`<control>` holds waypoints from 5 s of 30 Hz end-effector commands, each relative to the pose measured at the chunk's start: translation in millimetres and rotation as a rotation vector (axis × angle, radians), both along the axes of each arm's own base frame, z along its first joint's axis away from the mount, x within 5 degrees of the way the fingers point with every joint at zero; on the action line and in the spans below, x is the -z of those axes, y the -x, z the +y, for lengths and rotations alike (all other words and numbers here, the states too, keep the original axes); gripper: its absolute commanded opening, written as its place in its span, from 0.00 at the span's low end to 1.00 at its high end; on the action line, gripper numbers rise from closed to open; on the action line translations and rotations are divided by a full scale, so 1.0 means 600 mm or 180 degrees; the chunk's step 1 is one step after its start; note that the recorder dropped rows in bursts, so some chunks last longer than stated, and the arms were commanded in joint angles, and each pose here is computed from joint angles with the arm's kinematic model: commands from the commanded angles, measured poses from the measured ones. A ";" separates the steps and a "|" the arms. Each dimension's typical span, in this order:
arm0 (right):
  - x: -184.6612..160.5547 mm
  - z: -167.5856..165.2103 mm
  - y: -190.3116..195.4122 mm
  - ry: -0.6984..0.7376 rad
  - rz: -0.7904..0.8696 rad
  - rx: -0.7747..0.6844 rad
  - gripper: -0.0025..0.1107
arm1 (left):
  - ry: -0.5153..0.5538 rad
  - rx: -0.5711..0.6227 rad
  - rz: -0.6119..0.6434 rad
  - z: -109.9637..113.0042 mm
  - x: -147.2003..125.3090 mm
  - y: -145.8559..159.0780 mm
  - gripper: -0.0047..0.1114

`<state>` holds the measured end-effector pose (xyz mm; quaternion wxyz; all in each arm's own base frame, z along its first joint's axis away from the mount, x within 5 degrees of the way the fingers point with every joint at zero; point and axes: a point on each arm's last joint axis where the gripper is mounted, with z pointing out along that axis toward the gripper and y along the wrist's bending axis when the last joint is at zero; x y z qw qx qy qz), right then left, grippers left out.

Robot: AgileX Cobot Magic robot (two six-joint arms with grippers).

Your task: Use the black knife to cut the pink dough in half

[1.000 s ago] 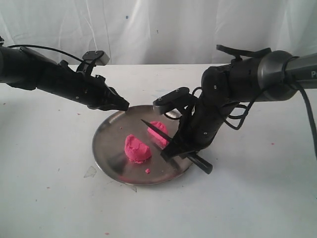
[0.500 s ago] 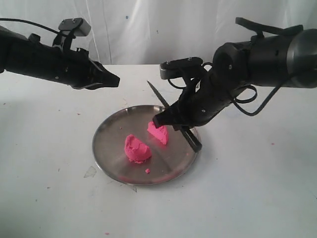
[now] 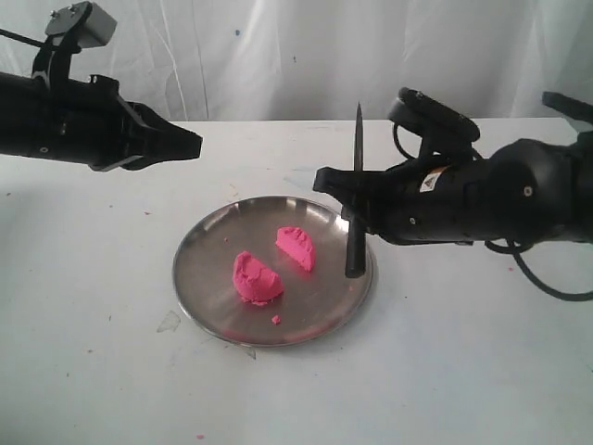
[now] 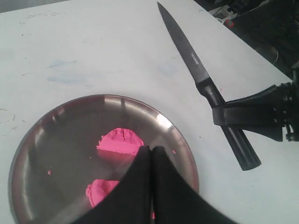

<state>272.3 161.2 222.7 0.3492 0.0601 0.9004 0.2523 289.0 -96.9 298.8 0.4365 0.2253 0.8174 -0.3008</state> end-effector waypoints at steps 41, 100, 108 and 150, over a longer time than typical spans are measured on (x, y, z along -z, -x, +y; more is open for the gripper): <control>0.028 -0.008 0.022 0.0189 -0.0398 -0.0165 0.02 | 0.0114 -0.0138 0.0159 0.006 0.025 0.025 0.04; 0.054 -0.033 0.024 0.0756 -0.0115 -0.0436 0.02 | 0.0085 -0.0195 0.0139 0.008 0.025 0.023 0.04; 0.045 -0.015 0.023 0.0153 -0.0118 -0.0095 0.02 | 0.0083 -0.0201 0.0137 0.008 0.025 0.023 0.04; 0.165 0.008 0.008 -0.1210 0.0752 0.0299 0.02 | 0.0087 -0.0189 0.0141 0.008 0.025 0.023 0.04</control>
